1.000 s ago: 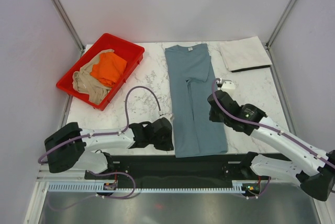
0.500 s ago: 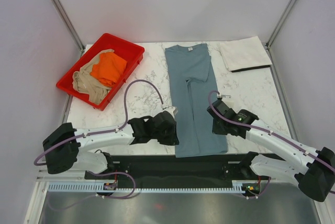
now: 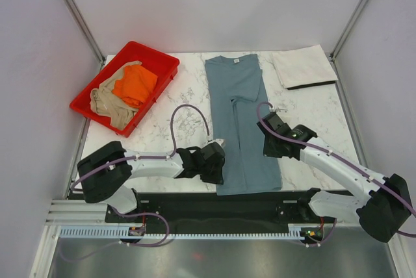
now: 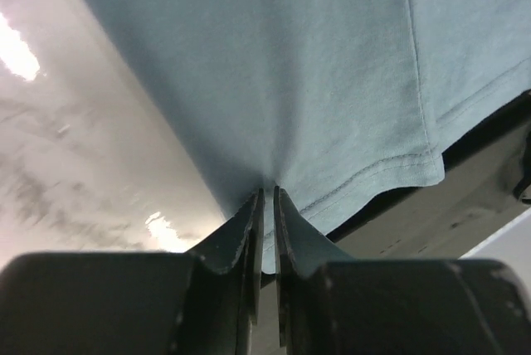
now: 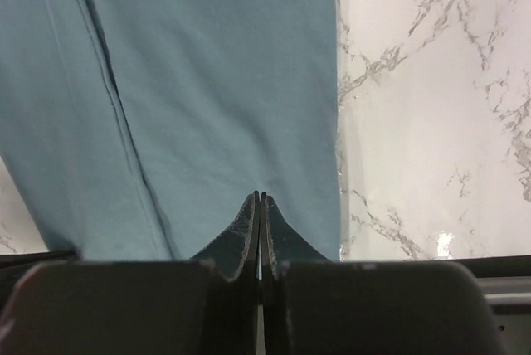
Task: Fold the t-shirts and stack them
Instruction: Fold the tshirt
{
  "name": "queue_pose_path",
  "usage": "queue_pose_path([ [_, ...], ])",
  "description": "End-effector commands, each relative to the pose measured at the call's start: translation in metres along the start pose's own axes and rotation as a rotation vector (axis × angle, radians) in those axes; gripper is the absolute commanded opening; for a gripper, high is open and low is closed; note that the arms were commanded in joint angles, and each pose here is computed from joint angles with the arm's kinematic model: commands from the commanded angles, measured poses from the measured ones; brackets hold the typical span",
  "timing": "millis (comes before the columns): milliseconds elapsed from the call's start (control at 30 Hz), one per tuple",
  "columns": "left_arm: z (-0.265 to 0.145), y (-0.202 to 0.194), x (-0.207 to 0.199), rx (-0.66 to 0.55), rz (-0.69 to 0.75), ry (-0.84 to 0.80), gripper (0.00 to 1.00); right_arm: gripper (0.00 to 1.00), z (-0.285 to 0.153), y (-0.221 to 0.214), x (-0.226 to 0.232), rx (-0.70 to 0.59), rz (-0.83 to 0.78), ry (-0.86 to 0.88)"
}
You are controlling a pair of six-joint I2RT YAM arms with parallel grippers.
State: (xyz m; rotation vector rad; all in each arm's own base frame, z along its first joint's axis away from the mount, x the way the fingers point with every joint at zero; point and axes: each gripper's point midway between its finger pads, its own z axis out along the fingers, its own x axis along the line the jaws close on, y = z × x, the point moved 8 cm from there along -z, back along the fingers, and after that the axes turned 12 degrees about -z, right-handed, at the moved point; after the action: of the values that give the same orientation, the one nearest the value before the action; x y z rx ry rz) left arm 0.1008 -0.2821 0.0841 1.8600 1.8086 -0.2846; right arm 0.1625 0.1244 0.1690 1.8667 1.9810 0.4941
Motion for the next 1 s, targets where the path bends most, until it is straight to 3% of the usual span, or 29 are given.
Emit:
queue_pose_path([
  [0, -0.012, -0.004, 0.027, -0.06, -0.02, 0.096, 0.17, 0.01, -0.003, 0.005, 0.004, -0.008, -0.018, 0.038],
  [300, -0.031, -0.005, 0.027, -0.094, -0.02, 0.03, 0.17, 0.0, 0.015, -0.043, 0.004, 0.13, 0.022, 0.143],
  [567, -0.048, 0.009, -0.001, -0.143, -0.021, -0.068, 0.17, 0.0, 0.019, -0.066, -0.013, 0.178, 0.071, 0.034],
  [900, -0.037, 0.002, 0.014, -0.115, -0.021, -0.012, 0.17, 0.0, 0.043, -0.095, -0.017, 0.239, 0.126, -0.015],
  [933, -0.035, 0.0, 0.018, -0.107, -0.022, 0.005, 0.17, 0.0, 0.045, -0.095, -0.017, 0.247, 0.126, -0.031],
  [967, -0.032, -0.006, 0.038, -0.092, -0.03, 0.133, 0.18, 0.0, 0.047, -0.095, -0.017, 0.249, 0.121, -0.042],
])
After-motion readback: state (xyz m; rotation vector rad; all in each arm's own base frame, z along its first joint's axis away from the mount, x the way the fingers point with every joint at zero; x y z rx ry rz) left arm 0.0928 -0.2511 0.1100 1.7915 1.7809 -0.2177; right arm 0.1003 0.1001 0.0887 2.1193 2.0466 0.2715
